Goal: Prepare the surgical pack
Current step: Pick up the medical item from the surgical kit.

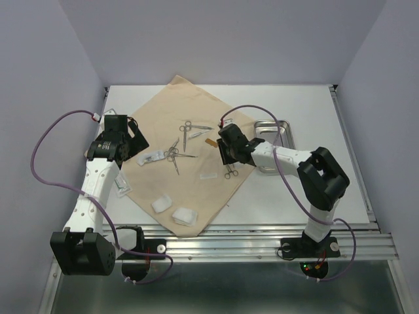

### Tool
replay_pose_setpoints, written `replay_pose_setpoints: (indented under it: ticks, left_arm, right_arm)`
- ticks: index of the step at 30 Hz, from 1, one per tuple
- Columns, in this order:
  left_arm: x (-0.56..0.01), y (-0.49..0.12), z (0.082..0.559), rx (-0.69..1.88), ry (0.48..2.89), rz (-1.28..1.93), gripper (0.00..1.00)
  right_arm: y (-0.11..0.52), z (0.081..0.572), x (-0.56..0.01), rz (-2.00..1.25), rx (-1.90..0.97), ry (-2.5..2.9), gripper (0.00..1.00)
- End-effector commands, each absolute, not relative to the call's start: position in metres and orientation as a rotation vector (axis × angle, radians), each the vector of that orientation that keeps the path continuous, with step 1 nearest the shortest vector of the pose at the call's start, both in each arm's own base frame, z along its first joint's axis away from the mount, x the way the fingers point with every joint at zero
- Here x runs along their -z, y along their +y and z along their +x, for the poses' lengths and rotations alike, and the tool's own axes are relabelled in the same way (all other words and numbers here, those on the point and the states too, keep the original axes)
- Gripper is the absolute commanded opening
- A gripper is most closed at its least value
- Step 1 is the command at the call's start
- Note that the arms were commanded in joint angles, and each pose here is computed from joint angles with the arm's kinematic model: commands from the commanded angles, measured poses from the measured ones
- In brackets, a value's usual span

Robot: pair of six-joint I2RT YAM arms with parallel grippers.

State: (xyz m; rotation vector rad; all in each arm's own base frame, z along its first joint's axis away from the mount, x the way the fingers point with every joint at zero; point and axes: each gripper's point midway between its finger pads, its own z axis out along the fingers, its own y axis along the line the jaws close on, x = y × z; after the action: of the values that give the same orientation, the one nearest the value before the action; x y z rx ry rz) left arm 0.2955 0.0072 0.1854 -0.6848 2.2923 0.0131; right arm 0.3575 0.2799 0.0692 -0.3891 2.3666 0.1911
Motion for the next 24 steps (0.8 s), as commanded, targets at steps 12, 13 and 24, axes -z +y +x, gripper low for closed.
replay_pose_setpoints:
  ticks: [12,13,24]
  left_arm:
    - [-0.183,0.013,0.295,-0.045,2.283,-0.671,0.99]
    - [-0.183,0.013,0.295,-0.045,2.281,-0.671,0.99]
    - [-0.182,0.013,0.295,-0.047,2.285,-0.67,0.99]
  right_arm:
    - [0.299,0.354,-0.033,-0.448,-0.166,2.449,0.38]
    - [0.298,0.355,-0.03,-0.443,-0.153,2.454,0.37]
    - [0.303,0.357,-0.054,-0.423,-0.147,2.405,0.09]
